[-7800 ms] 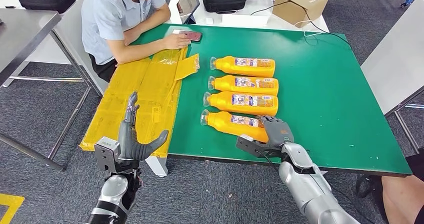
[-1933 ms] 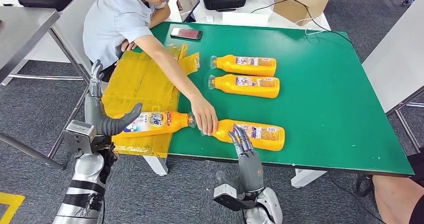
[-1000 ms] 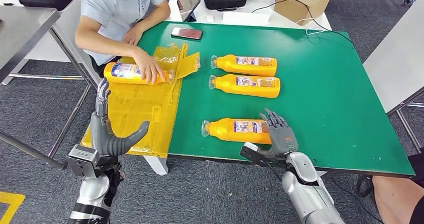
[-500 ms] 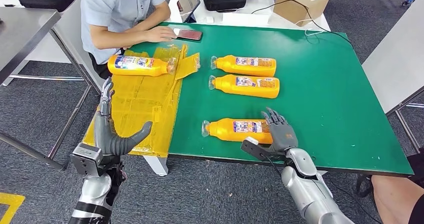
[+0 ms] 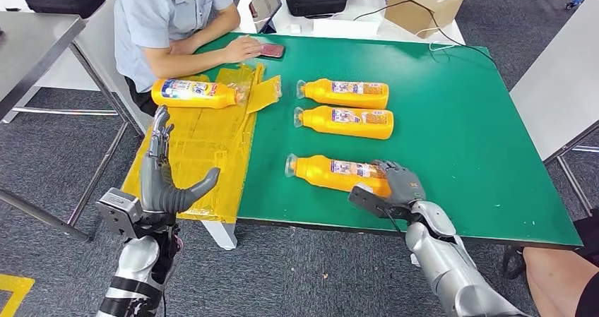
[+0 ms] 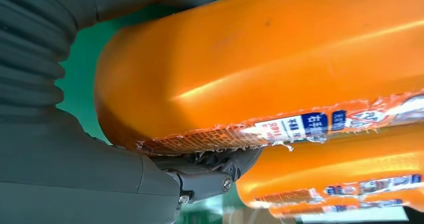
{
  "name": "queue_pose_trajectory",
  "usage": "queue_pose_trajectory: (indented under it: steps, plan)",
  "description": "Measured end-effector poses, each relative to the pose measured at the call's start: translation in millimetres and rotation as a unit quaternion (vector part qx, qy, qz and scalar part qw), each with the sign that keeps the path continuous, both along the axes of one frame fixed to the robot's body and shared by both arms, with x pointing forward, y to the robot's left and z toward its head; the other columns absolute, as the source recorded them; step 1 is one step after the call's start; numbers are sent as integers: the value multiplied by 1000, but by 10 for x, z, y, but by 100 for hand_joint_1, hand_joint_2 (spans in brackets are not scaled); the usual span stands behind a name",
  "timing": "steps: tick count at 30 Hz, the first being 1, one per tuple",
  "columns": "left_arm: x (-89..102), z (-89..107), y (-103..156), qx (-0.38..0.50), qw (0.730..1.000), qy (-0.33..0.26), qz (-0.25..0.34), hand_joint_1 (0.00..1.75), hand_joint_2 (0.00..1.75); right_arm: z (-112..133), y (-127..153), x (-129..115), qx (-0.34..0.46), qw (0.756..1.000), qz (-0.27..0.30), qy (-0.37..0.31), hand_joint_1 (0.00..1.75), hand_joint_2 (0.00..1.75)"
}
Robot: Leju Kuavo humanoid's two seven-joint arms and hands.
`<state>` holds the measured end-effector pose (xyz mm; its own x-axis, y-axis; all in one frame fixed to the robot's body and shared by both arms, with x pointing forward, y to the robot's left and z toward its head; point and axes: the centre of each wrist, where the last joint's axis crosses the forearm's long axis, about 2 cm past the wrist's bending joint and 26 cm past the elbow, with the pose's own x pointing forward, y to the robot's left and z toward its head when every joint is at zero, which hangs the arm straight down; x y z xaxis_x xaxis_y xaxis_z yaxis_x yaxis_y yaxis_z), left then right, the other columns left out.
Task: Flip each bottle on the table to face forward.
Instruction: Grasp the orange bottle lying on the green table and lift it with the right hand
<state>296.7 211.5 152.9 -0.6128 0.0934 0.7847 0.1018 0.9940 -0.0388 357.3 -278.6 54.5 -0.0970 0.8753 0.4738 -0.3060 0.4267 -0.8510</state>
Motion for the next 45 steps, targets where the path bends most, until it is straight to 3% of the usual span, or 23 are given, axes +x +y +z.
queue_pose_trajectory:
  steps: [6,11,16,21,26,31,36,41,45]
  plan:
    - [-71,-115,-111,-25,999,27,-30,0,175,-35,-169,-2,44,998,9,35,175,175]
    - [-97,-159,-165,-55,997,41,-30,0,175,-136,-153,-127,147,988,36,-5,175,175]
    - [-121,-202,-268,-113,990,82,-20,0,175,-236,128,-406,222,972,18,-78,175,175]
    - [-321,-452,-381,-216,957,175,-88,0,175,-156,501,-695,308,933,-31,-181,175,175]
    - [-521,-619,-468,-158,964,172,-130,0,175,39,749,-837,330,903,-45,-271,175,175]
    - [-590,-639,-569,-105,968,149,-172,0,175,201,1031,-851,354,891,-13,-285,175,175]
    - [-628,-630,-643,-99,965,133,-203,0,175,282,1357,-912,349,896,42,-272,175,175]
    - [-639,-630,-659,-95,965,130,-209,0,175,292,1512,-945,353,897,72,-258,175,175]
    - [-640,-602,-687,-129,955,126,-236,0,175,268,1717,-1006,342,899,117,-248,175,175]
